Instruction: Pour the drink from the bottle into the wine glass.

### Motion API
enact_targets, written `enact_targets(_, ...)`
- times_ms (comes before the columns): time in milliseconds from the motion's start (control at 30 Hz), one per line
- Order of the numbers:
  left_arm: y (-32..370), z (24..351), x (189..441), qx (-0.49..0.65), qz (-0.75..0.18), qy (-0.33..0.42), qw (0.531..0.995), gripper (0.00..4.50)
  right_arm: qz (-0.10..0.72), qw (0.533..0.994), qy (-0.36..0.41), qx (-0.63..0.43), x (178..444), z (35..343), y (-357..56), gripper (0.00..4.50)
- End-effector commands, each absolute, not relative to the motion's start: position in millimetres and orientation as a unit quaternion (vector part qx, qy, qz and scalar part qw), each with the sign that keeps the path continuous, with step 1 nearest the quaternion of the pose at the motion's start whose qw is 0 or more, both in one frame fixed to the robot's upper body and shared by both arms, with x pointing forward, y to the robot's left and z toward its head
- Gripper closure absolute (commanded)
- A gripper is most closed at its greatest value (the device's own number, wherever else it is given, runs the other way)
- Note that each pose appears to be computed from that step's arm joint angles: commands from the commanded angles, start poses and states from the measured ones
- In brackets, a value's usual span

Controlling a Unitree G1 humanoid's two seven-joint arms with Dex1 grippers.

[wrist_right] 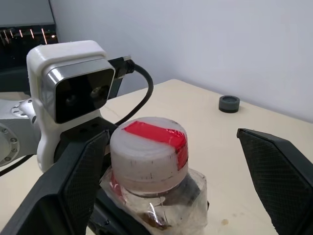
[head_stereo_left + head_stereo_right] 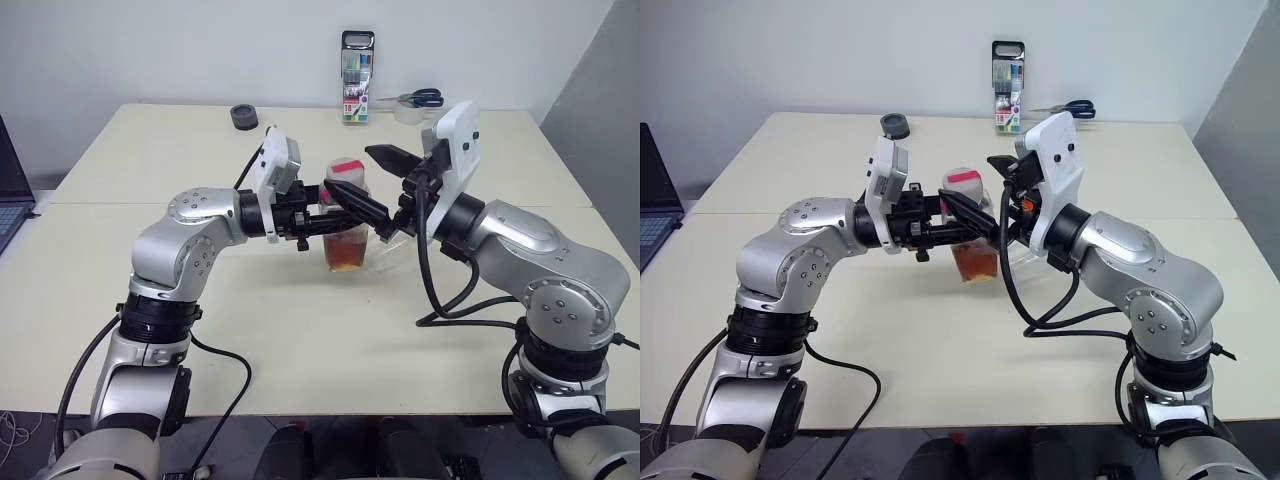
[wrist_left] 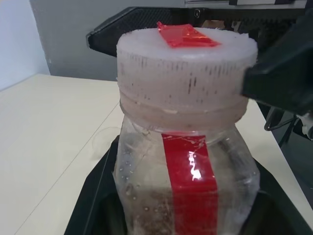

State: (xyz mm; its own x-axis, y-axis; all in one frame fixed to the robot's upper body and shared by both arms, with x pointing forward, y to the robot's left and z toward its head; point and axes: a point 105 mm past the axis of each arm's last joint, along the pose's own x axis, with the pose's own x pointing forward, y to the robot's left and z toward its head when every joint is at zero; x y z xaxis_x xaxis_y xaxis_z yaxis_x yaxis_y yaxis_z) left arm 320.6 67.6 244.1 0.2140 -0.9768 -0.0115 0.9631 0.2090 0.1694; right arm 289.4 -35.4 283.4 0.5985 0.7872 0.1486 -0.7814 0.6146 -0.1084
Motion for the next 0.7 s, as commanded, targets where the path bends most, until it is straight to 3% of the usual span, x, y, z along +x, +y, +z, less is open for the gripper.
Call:
enact_targets(33,63,259,316,0.087,-0.63,-0.08,0.768,2.68,0.445,0.887,-0.125,-0.021,283,298,-34,0.19)
enact_targets(133,64,259,316,0.087,-0.629,-0.078,0.769,2.68,0.452,0.883,-0.123,-0.025,283,297,-33,0.92)
enact_targets(300,64,259,317,0.088,-0.627,-0.078,0.77,2.68,0.458,0.88,-0.122,-0.029,283,296,-34,2.6)
enact_targets(500,62,257,312,0.083,-0.64,-0.068,0.761,2.68,0.486,0.865,-0.114,-0.04,282,292,-34,2.68)
enact_targets(700,60,265,275,0.082,-0.722,-0.054,0.685,2.68,0.632,0.767,-0.092,-0.062,271,298,-37,2.68)
